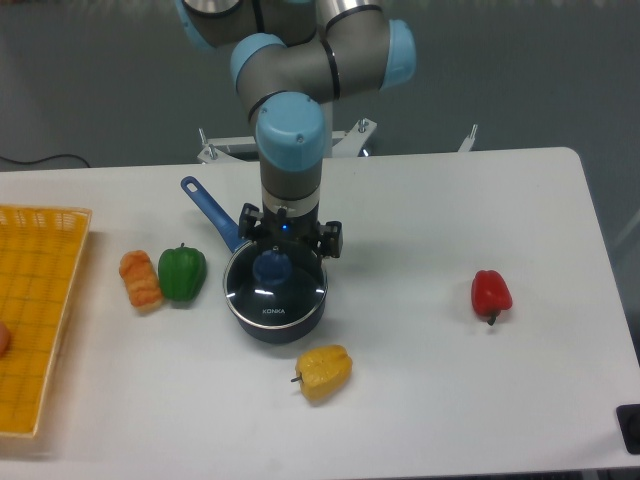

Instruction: Open the lid

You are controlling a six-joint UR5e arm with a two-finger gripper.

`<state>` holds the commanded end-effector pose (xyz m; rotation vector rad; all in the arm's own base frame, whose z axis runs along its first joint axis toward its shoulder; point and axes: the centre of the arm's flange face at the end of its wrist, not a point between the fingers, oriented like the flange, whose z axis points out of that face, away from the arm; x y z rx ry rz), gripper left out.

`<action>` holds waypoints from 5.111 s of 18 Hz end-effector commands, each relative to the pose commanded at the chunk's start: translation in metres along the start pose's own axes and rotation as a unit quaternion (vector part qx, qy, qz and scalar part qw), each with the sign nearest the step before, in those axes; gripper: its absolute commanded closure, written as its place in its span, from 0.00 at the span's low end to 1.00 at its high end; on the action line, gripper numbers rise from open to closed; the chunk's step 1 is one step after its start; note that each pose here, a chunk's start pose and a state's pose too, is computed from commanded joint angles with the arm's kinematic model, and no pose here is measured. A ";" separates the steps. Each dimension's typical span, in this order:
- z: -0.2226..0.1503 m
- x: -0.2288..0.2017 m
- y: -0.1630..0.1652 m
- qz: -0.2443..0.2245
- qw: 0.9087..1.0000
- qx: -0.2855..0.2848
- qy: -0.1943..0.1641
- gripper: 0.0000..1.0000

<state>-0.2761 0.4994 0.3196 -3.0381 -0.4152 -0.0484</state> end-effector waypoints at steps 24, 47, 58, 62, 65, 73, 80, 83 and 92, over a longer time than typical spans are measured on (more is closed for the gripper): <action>0.021 0.013 -0.009 0.042 0.998 -0.030 -0.038 0.00; 0.030 0.020 -0.011 0.056 0.997 -0.041 -0.034 0.29; -0.003 0.007 -0.019 0.086 0.993 -0.074 -0.019 0.33; -0.012 -0.013 -0.015 0.074 0.995 -0.066 -0.021 0.33; -0.021 -0.028 -0.015 0.092 0.994 -0.058 -0.022 0.33; -0.053 -0.059 -0.013 0.128 0.991 -0.019 -0.034 0.33; -0.051 -0.075 -0.008 0.133 0.990 -0.012 -0.041 0.33; -0.053 -0.079 -0.007 0.131 0.990 -0.010 -0.043 0.33; -0.051 -0.080 -0.006 0.130 0.991 -0.011 -0.042 0.33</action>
